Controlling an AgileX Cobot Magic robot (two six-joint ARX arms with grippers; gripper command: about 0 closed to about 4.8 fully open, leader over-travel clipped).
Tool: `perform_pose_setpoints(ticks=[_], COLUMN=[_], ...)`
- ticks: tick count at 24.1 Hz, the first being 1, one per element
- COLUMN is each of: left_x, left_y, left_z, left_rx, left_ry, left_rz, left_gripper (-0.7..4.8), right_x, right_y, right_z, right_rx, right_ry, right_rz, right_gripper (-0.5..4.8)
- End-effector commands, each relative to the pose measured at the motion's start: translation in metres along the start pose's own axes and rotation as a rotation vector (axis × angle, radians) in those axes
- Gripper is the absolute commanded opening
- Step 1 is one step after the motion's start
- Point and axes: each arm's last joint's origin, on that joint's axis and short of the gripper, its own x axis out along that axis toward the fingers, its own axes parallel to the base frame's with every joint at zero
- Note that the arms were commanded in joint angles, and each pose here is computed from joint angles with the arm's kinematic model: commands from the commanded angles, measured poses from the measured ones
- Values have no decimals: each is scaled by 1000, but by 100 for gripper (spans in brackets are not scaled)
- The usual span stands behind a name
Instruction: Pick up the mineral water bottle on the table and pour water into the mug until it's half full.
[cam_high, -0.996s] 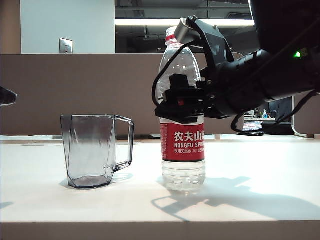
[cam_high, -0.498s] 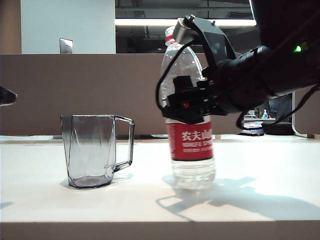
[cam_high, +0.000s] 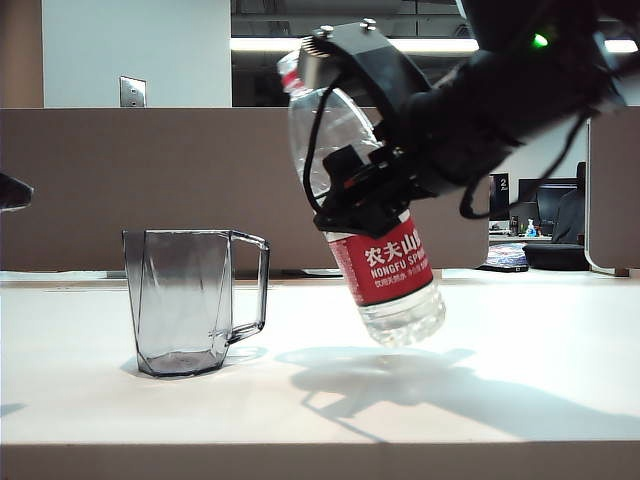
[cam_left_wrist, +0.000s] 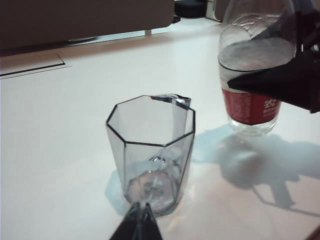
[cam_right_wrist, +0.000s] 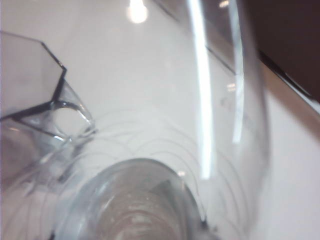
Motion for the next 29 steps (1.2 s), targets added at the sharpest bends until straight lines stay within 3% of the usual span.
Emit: perform_pose_setpoints(ticks=[1, 3, 14, 19, 29], left_x=[0, -1, -2, -2, -2], left_y=[2, 4, 4, 4, 4], left_z=[2, 3, 4, 4, 5], left_rx=[-2, -4, -4, -4, -4], left_ry=[-16, -22, -44, -44, -46], left_rz=[21, 36, 38, 39, 39], left_gripper=[-5, -5, -5, -5, -5], right_x=[1, 2, 8, 15, 36], right_y=[-7, -8, -10, -8, 12], right_z=[13, 16, 27, 33, 43], right_rx=[-119, -156, -335, -440, -632], right_ry=[12, 30, 43, 130, 191], right_rz=[-55, -55, -80, -74, -39], right_gripper=[226, 207, 207, 211, 211])
